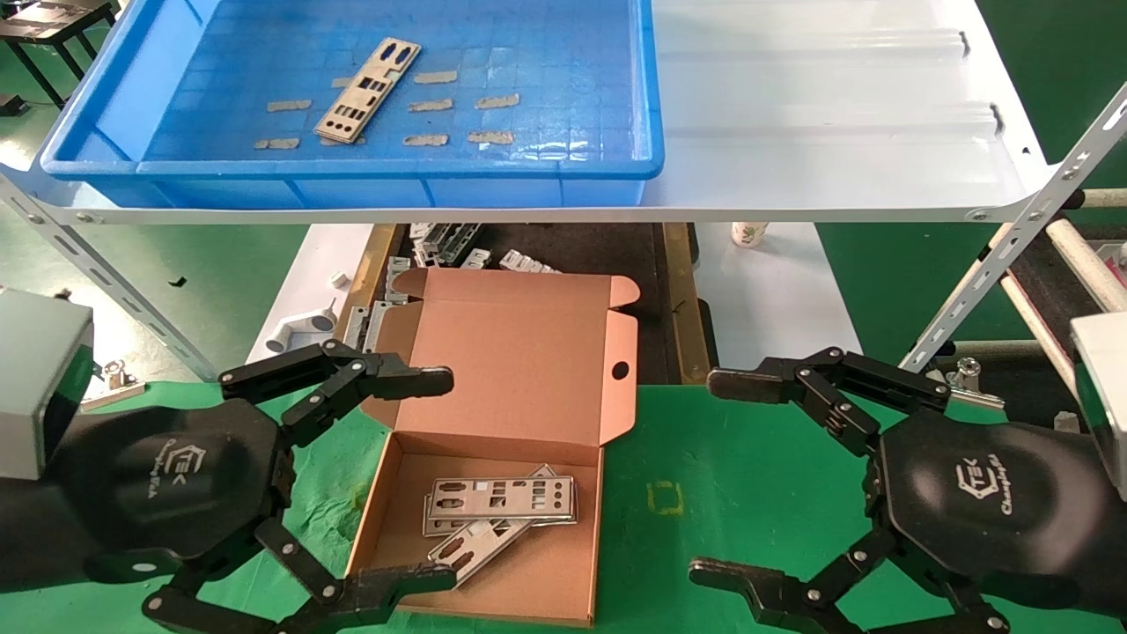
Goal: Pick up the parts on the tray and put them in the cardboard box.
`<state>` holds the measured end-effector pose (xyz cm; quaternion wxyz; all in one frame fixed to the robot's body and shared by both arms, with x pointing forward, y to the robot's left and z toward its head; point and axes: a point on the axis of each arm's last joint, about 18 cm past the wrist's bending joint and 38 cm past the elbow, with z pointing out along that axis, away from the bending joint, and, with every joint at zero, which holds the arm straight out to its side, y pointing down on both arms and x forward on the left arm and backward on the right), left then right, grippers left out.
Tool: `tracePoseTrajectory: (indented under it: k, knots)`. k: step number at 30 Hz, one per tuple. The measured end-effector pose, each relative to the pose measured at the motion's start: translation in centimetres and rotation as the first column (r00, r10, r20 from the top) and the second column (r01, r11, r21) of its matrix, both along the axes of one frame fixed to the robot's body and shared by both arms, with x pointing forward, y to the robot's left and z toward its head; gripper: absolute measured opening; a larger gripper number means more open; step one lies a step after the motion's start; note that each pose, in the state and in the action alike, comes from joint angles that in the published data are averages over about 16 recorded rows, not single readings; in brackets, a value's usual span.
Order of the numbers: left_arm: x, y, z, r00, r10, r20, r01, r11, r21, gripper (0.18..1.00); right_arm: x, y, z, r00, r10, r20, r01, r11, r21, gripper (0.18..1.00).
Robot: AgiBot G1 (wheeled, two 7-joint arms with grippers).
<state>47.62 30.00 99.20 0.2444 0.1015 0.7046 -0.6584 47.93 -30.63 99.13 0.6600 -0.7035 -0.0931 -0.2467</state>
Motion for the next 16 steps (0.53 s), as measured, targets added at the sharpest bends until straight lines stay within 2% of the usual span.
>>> tracePoseTrajectory:
  k: [16]
  knots:
    - [0.0,0.0,0.0,1.0,0.0,0.0,0.0,1.0,0.0,1.001,0.0,0.0,0.0,1.0,0.0,0.0,0.0,1.0,0.0,1.001]
